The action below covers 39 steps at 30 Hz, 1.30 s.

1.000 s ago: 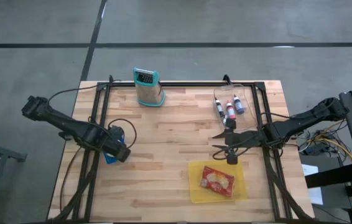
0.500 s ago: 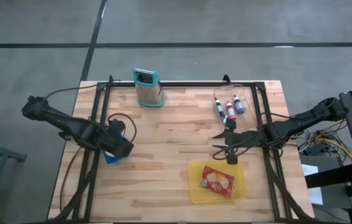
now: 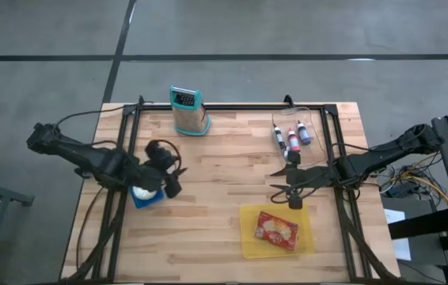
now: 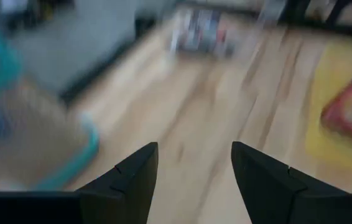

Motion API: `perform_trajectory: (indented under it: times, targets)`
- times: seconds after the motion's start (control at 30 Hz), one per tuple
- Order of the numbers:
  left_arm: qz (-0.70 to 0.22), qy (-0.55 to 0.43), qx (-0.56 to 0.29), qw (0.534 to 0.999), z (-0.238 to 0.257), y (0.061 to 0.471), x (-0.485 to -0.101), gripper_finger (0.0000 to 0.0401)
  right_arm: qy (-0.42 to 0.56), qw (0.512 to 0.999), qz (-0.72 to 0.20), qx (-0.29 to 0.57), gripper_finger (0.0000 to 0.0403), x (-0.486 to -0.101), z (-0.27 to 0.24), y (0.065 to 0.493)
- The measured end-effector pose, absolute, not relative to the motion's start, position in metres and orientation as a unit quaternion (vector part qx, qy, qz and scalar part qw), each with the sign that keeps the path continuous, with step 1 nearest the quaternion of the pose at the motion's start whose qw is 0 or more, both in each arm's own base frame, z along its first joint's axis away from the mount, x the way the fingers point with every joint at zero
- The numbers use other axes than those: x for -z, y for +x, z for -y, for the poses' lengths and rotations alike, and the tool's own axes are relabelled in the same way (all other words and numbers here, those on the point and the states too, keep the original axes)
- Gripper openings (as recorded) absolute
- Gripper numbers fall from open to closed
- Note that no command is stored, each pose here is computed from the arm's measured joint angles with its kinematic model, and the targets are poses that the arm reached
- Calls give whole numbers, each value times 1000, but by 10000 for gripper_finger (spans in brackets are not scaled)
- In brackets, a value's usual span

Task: Pick & Place Food Item
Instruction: Return to Home Position

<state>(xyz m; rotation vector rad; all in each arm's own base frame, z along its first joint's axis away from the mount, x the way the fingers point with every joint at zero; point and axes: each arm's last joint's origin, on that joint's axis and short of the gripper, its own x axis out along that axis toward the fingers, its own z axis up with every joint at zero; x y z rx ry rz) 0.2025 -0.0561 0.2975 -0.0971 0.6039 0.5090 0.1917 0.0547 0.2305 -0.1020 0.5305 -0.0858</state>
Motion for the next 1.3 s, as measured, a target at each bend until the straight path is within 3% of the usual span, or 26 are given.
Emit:
perform_trajectory:
  times: [0.13,0.27,0.57,0.77,1.2,1.3]
  targets:
    - [-189,-15,-230,954,61,219,-309,206,-50,963,-262,42,150,-230,-55,192]
    - [-147,25,-213,966,63,225,-313,206,-50,963,-262,42,150,-231,-55,192]
    - [-153,95,-203,962,63,226,-304,206,-50,963,-262,42,150,-231,-55,192]
    - [-140,114,-254,950,59,222,-310,206,-50,963,-262,42,150,-230,-55,192]
    - [-131,98,-266,950,48,193,-285,207,-64,962,-263,39,150,-230,-55,192]
    - [-115,94,-267,952,42,178,-280,207,-19,965,-257,50,150,-231,-55,192]
